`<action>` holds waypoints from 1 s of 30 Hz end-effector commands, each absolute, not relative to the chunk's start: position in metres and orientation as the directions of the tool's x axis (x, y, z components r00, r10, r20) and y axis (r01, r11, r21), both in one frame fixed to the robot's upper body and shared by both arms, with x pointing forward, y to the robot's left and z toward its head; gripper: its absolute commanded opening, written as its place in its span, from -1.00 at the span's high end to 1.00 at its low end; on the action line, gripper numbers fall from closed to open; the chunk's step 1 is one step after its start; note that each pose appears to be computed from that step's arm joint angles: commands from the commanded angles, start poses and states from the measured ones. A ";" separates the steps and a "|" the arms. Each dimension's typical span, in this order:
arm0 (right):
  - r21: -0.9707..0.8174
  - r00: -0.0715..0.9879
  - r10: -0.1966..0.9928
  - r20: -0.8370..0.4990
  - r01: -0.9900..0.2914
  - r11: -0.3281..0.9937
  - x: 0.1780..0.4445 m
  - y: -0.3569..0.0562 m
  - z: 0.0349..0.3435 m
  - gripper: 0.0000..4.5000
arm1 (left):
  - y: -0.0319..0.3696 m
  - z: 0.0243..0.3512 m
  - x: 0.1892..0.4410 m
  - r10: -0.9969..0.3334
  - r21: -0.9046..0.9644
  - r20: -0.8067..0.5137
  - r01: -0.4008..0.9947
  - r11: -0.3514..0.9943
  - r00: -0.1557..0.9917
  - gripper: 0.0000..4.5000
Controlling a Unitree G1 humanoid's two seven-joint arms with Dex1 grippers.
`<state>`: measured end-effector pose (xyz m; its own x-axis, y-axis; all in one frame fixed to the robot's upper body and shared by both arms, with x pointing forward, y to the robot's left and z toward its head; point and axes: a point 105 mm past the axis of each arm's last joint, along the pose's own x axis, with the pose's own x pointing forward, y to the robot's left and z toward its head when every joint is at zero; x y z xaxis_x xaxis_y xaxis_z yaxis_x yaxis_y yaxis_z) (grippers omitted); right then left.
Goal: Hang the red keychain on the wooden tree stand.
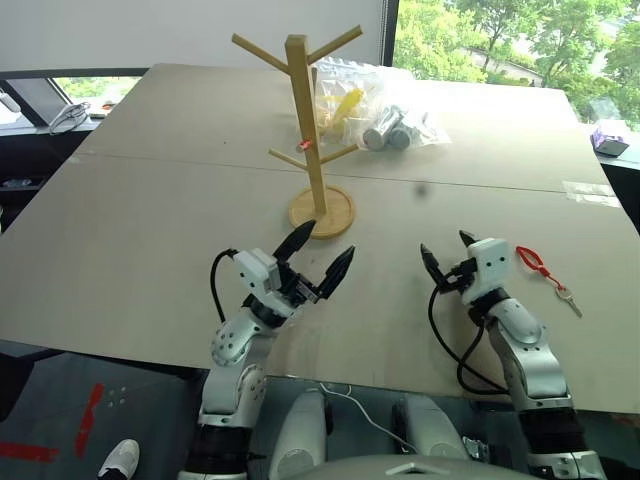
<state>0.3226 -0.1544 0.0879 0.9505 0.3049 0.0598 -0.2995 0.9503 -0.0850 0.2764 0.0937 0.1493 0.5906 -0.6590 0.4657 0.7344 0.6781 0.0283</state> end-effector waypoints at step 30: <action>-0.055 0.953 0.234 -0.191 -0.248 0.967 0.267 -0.313 0.108 -0.98 | 0.055 0.155 0.240 -0.849 0.108 0.509 0.967 0.229 0.144 -1.00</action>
